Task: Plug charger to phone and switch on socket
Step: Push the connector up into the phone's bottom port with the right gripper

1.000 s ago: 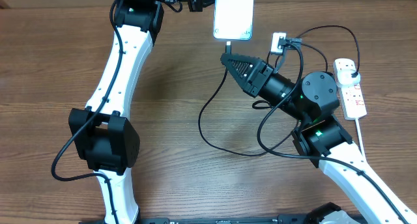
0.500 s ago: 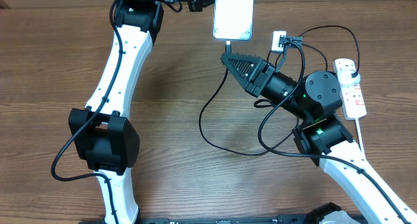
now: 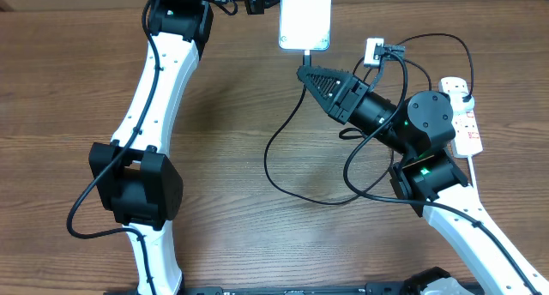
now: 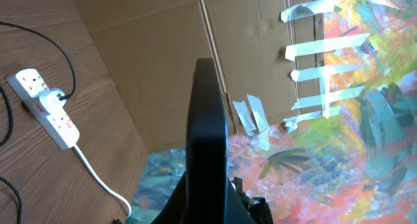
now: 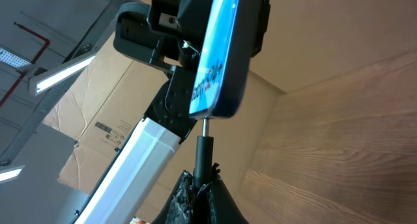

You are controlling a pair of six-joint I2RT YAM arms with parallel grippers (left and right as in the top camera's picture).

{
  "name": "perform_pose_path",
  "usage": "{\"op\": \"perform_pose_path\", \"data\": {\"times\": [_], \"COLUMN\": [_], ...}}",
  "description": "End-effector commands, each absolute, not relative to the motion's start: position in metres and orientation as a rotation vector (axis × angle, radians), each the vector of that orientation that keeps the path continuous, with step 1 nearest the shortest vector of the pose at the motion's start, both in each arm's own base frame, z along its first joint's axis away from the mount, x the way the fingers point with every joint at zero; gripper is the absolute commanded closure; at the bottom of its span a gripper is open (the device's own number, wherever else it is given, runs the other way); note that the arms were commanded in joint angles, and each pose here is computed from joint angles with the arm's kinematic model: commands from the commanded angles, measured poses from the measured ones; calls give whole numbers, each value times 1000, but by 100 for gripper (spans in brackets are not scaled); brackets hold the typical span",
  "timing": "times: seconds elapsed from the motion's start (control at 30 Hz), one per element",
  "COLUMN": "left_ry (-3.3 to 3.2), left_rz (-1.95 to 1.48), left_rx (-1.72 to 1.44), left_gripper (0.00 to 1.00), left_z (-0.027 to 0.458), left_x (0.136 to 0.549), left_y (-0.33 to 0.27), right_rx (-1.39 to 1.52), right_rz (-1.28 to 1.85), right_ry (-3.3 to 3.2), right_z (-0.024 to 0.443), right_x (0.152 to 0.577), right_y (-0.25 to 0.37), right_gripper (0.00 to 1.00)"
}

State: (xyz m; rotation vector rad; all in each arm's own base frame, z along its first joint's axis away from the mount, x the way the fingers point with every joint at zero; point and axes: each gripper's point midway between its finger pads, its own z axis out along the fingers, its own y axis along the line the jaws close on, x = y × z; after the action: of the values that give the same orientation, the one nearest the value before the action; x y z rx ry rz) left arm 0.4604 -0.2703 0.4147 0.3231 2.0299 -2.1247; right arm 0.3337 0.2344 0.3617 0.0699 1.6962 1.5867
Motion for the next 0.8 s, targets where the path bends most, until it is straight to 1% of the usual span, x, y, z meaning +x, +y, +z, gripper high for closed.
{"op": "perform_pose_path", "data": {"times": [0.0, 0.17, 0.77], "left_ry": [1983, 1979, 1971], "left_rz": [-2093, -2089, -2083], "left_rx": [379, 388, 378], "left_gripper": [96, 96, 96], "left_z": [429, 429, 430], "left_x": [455, 455, 457], "left_y": [-267, -268, -267], "right_rx": [73, 52, 29], "right_rz": [1595, 1621, 1644], "right_ry": [1695, 1666, 1679], "right_z": [360, 367, 366], "right_x": [339, 337, 333], "right_y": [235, 236, 238], "right_gripper": [96, 96, 96]}}
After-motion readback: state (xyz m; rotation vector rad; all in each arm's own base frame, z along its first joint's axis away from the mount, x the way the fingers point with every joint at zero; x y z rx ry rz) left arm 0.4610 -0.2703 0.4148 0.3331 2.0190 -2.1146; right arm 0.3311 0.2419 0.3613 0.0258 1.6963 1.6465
